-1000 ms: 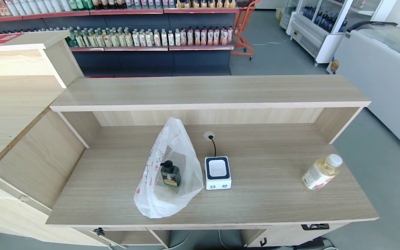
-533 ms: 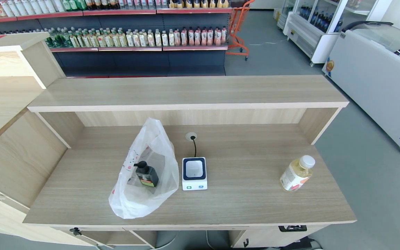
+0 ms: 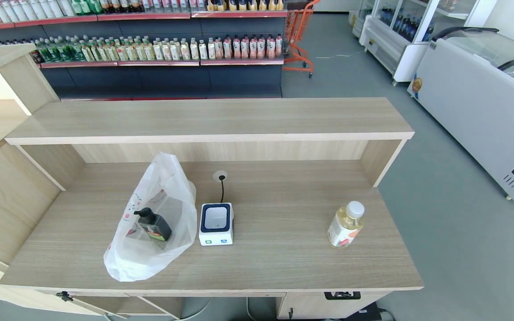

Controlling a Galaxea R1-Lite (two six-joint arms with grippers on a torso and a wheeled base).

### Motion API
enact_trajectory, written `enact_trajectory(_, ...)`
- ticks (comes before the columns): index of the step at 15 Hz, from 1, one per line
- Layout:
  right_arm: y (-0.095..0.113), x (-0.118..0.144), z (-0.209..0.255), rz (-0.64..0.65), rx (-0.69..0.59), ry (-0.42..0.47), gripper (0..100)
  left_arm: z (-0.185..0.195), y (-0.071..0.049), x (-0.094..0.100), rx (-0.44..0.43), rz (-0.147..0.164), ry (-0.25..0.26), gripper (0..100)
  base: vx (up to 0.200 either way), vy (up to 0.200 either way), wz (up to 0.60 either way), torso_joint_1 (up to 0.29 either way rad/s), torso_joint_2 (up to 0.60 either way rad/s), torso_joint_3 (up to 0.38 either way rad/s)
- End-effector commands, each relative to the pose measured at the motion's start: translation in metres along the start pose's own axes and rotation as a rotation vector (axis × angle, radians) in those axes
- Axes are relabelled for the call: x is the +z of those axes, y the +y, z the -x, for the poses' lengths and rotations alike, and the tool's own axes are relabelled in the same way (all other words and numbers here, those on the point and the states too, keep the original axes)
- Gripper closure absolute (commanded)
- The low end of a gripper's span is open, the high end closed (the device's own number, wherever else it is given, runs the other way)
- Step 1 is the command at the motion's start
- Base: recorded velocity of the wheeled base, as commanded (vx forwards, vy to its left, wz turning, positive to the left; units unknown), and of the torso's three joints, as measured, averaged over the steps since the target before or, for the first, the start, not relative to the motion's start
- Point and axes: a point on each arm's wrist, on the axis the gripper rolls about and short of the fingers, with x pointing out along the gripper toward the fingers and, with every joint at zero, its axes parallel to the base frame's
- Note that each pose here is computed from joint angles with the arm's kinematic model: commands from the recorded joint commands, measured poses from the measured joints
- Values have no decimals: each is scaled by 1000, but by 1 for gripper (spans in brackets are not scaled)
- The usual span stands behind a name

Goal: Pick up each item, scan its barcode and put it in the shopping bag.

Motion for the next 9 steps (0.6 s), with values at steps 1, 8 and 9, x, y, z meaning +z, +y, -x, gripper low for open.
enact_trajectory(1,0,0,0,2,0,3,0,0,0,0,0,5,-1,0,0,-200,0,2,2,2)
enact_trajectory(8,8,117,-136,-51,45,562,0,0,0,0,0,5,-1,0,0,0,0,0,0,0)
enact_trajectory(9,10,111,-163,-48,45,637,0,0,0,0,0,5,-1,0,0,0,0,0,0,0)
